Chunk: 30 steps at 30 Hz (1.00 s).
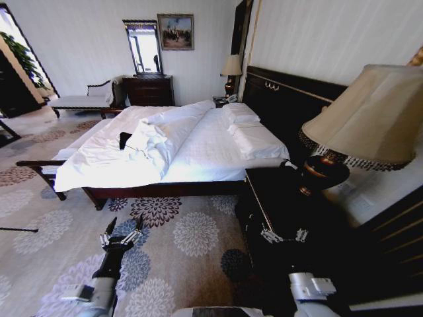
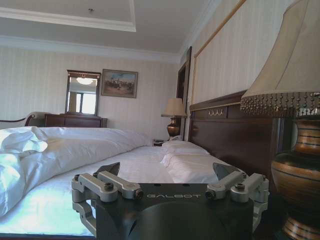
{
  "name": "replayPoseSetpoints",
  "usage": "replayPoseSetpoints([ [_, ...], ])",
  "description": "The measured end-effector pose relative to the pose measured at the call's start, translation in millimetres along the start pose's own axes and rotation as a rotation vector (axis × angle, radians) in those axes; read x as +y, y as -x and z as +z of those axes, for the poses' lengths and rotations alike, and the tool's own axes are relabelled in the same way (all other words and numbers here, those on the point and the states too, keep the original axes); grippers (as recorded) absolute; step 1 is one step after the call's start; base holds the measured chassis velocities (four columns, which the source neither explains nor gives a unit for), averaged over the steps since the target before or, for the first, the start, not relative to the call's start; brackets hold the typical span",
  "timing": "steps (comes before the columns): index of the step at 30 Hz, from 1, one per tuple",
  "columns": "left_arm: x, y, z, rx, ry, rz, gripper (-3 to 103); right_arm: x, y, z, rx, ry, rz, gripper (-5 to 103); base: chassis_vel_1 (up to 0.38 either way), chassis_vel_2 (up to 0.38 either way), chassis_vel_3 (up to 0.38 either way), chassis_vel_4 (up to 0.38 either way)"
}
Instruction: Fold the clothes on the bed.
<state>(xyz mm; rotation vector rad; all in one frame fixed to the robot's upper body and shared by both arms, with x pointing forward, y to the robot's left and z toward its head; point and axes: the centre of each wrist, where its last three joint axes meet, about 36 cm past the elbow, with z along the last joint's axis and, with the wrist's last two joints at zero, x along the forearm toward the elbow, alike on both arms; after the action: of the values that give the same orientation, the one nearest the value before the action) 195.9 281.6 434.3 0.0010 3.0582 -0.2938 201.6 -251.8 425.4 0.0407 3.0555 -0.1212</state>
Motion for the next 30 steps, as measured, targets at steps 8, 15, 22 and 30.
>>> replayPoseSetpoints([
  [8, -1.6, -4, 4, 0.008, -0.014, -0.005, 100, -1, 2, -2, -0.014, -0.006, -0.016, 100, 0.0, 0.0, 0.0, 0.0],
  [15, -5.7, -7, 3, 0.006, -0.014, -0.006, 100, 1, 4, -3, -0.037, 0.002, -0.028, 100, 0.0, 0.0, 0.0, 0.0],
  [22, -6.9, -9, 2, 0.002, -0.013, -0.014, 100, 2, 7, -4, -0.05, 0.01, -0.034, 100, -0.038, 0.047, 0.05, -0.042],
  [30, -10.5, -11, 19, 0.026, -0.03, -0.042, 100, 3, 17, -1, -0.068, 0.038, -0.062, 100, -0.06, 0.078, 0.062, -0.068],
])
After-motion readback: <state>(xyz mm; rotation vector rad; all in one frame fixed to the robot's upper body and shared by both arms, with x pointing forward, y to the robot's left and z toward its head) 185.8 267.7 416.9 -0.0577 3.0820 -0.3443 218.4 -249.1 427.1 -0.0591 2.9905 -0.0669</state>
